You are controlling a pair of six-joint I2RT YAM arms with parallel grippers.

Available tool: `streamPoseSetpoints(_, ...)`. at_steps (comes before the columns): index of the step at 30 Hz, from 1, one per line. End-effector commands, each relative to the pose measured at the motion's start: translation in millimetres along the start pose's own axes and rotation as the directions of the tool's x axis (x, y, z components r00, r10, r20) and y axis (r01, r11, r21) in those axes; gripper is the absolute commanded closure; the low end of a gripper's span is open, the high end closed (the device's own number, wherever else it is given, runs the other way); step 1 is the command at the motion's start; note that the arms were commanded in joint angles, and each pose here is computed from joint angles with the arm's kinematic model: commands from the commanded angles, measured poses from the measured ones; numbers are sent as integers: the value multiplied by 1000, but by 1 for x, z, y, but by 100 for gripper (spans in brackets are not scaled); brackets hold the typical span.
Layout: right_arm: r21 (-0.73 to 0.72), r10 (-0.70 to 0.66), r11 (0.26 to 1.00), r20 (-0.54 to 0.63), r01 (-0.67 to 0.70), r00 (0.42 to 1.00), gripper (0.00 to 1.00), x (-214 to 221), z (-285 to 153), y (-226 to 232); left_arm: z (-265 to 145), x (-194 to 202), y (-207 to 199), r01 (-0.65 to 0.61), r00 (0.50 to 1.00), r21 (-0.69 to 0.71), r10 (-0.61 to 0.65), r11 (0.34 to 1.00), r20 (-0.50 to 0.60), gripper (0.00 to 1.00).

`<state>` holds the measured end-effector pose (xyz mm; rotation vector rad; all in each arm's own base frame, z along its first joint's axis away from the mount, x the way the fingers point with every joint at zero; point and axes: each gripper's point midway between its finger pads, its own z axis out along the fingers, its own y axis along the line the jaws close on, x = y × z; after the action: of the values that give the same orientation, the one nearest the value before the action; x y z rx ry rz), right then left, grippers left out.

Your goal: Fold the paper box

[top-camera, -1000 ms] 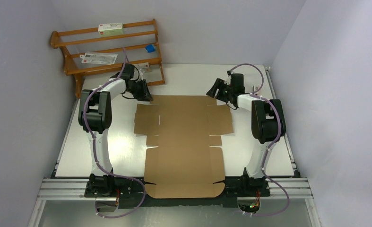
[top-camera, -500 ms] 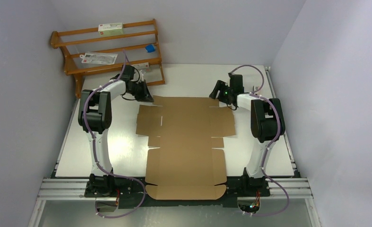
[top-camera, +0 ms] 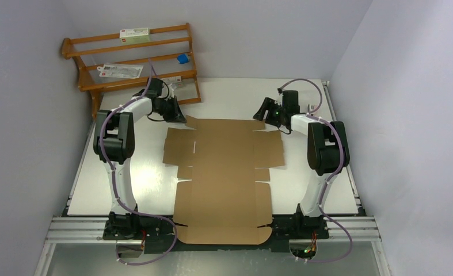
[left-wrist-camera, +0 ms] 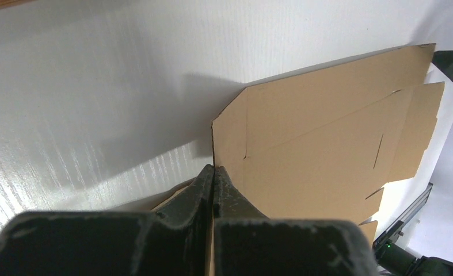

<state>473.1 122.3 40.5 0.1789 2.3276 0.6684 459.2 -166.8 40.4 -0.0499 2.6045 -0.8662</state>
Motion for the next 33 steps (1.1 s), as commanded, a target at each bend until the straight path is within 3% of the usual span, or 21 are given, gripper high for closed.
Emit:
streamPoseSetpoints(1, -166, -45, 985, 22, 48, 999, 30, -16, -24, 48, -10, -7, -17, -33, 999, 19, 32, 999, 34, 95)
streamPoseSetpoints(13, -211, -56, 976, 23, 60, 998, 33, -14, -40, 67, -12, -6, -19, -64, 997, -49, 66, 997, 45, 95)
streamPoseSetpoints(27, -85, -142, 986, 24, 144, 990, 32, -4, -24, 89, -30, -17, -35, -151, 976, -252, 184, 956, 113, 95)
streamPoseSetpoints(33, -72, -158, 985, 23, 159, 987, 32, -3, -18, 95, -26, -12, -53, -168, 974, -254, 200, 952, 107, 92)
